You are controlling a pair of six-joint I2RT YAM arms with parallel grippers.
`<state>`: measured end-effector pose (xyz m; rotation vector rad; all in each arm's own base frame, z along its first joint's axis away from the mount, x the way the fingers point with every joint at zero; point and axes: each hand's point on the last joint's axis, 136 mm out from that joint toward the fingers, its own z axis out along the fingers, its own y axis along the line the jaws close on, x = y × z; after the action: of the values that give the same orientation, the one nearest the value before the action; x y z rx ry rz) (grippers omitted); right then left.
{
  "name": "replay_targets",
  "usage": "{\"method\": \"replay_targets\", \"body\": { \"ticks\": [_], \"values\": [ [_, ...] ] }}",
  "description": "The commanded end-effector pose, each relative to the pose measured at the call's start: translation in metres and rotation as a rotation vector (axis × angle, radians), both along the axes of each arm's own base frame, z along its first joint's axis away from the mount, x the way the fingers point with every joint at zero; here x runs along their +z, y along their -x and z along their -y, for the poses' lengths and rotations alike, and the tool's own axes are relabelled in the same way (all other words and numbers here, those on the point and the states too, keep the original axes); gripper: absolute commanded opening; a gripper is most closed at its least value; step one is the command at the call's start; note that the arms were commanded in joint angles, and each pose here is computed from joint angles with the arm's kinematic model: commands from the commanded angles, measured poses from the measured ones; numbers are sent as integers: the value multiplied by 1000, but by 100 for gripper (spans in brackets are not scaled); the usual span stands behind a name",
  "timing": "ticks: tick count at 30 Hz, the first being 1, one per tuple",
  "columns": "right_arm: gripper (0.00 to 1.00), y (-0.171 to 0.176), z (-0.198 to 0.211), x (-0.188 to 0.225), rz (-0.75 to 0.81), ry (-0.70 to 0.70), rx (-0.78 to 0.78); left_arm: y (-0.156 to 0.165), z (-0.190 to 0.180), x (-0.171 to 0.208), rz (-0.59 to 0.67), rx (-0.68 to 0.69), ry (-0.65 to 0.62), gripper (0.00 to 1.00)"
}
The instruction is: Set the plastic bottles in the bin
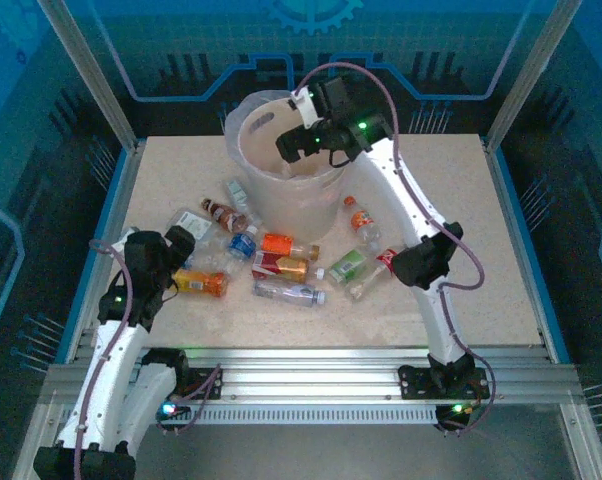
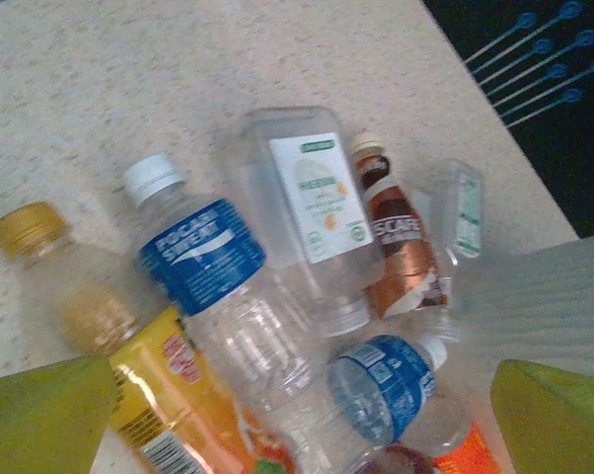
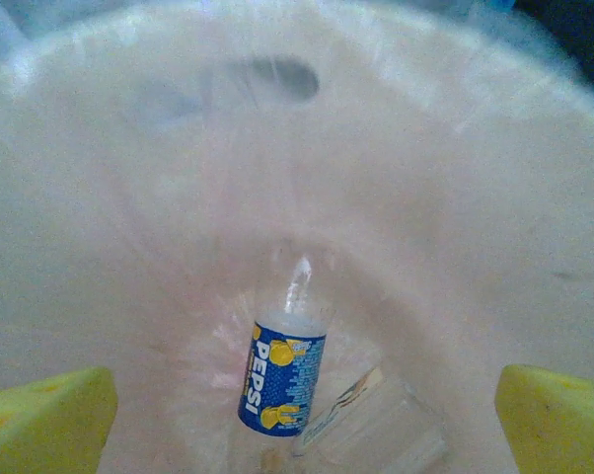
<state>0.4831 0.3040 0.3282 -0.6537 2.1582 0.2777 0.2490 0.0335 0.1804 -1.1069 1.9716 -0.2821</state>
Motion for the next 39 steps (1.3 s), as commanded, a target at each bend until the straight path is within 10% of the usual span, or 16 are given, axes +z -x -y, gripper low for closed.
{"method": "replay_targets", "body": {
  "ticks": [1,20,39],
  "values": [
    [100,23,18,72,136,-56,-12,18,-5,-12,-83,59,25,99],
    [100,100,171,37,18,-3,-465,22,-4,-81,-262,96,114,99],
    [100,127,219,-20,-91,-40,-653,6,-7,-119,-312,148,203,99]
  ]
}}
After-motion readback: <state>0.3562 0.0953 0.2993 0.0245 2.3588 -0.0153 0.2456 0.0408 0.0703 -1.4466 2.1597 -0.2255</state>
